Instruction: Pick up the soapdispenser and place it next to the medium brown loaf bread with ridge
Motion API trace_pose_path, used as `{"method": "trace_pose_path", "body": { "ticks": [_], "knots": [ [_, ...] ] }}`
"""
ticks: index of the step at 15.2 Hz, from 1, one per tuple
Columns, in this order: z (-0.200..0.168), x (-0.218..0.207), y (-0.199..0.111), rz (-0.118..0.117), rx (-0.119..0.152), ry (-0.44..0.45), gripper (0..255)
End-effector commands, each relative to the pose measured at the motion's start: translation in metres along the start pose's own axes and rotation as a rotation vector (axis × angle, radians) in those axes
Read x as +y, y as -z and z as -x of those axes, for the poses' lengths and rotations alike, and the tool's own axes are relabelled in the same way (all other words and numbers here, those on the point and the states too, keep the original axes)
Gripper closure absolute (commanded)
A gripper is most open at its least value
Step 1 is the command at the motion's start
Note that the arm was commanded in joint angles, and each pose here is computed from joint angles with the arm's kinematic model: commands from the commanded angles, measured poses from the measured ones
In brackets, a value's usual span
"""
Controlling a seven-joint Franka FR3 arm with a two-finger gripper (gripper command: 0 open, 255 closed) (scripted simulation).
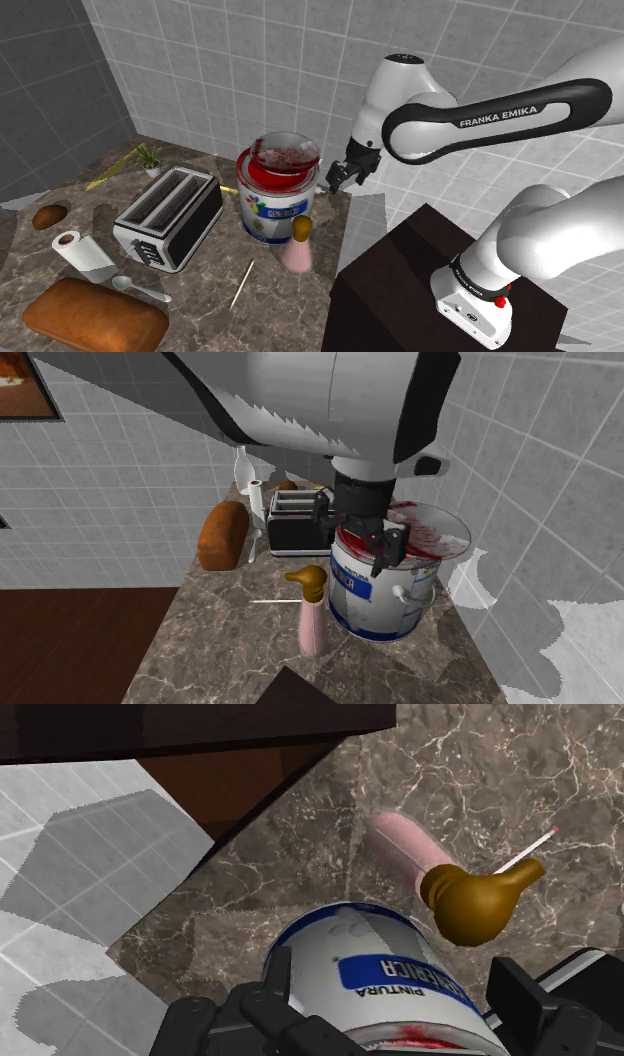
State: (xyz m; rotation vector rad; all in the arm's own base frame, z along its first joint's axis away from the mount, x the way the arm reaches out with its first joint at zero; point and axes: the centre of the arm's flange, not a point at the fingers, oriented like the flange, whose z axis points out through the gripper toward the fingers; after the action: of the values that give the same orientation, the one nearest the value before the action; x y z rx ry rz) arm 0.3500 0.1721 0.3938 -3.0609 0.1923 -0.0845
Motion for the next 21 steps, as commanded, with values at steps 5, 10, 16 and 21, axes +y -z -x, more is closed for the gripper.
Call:
{"method": "trace_pose_path", "body": {
  "ticks": [5, 10, 16, 21],
  "knots": [
    [-0.008, -0.051, -0.059, -0.014, 0.021, -0.017, 0],
    [-0.015, -0.092, -0.103, -0.023, 0.036, -0.029, 0],
    [-0.016, -0.093, -0.135, -0.023, 0.035, -0.029, 0],
    [-0.016, -0.093, -0.143, -0.023, 0.035, -0.029, 0]
  ]
}}
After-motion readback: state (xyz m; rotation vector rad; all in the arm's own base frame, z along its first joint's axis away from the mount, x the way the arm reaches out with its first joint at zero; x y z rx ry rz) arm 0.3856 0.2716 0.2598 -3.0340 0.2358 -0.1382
